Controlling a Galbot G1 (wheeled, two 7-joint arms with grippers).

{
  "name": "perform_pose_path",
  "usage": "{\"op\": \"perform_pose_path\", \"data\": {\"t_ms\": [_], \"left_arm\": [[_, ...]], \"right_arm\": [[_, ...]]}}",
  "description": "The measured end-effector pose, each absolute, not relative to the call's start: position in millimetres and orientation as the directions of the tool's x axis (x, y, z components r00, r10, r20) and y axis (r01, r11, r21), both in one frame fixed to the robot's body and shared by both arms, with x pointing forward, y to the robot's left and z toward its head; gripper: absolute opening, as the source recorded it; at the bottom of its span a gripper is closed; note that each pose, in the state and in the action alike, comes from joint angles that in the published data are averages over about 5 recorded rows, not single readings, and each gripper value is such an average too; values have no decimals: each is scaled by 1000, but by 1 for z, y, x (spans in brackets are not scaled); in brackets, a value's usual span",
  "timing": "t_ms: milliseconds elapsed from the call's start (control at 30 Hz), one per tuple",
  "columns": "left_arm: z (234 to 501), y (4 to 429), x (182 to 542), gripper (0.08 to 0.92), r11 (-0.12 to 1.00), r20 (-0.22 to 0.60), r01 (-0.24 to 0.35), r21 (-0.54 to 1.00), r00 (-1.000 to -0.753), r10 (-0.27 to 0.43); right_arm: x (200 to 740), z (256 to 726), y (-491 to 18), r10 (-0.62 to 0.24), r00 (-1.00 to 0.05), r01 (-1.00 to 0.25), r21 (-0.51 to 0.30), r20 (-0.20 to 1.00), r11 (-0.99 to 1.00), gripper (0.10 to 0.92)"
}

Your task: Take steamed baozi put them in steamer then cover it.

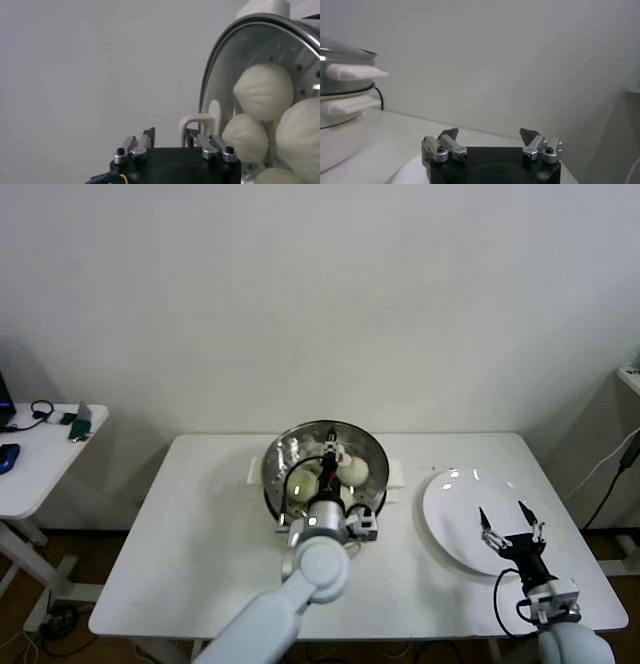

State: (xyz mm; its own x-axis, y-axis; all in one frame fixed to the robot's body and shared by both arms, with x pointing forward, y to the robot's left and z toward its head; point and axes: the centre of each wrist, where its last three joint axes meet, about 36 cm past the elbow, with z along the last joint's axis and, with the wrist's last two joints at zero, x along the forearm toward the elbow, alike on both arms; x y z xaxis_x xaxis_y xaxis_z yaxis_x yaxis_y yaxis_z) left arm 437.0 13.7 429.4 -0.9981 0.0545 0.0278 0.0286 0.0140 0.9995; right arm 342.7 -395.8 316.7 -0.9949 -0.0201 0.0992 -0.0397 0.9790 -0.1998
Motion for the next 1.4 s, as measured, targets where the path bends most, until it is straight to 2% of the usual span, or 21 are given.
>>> {"op": "perform_pose_path", "data": {"t_ms": [333,467,667,867,1100,1267,1400], "left_arm": [[443,39,421,726,52,26,31,998,-996,82],[448,50,411,807,70,33,39,997,-995,92],[455,67,395,822,109,35,45,993,-995,94],[465,98,383,823,194,-6,3,981,-999,50],[479,148,374,823,384,-25,-29,923,-1000,-17],[478,191,370,823,549,-19,-9,836,-1000,14],[465,223,364,823,681,-23,13,732,-999,44]], "right_arm": [[343,315,-399,-16,-993,-40,-205,116,978,823],[345,316,-400,-15,-993,-40,-208,118,977,823],[348,317,-400,-19,-993,-43,-212,116,976,823],[349,318,-397,-34,-993,-57,-212,111,976,823],[346,321,-393,-51,-993,-71,-202,102,977,823],[341,321,-388,-62,-993,-80,-187,100,979,823],[337,322,-383,-71,-993,-87,-176,97,981,823]]}}
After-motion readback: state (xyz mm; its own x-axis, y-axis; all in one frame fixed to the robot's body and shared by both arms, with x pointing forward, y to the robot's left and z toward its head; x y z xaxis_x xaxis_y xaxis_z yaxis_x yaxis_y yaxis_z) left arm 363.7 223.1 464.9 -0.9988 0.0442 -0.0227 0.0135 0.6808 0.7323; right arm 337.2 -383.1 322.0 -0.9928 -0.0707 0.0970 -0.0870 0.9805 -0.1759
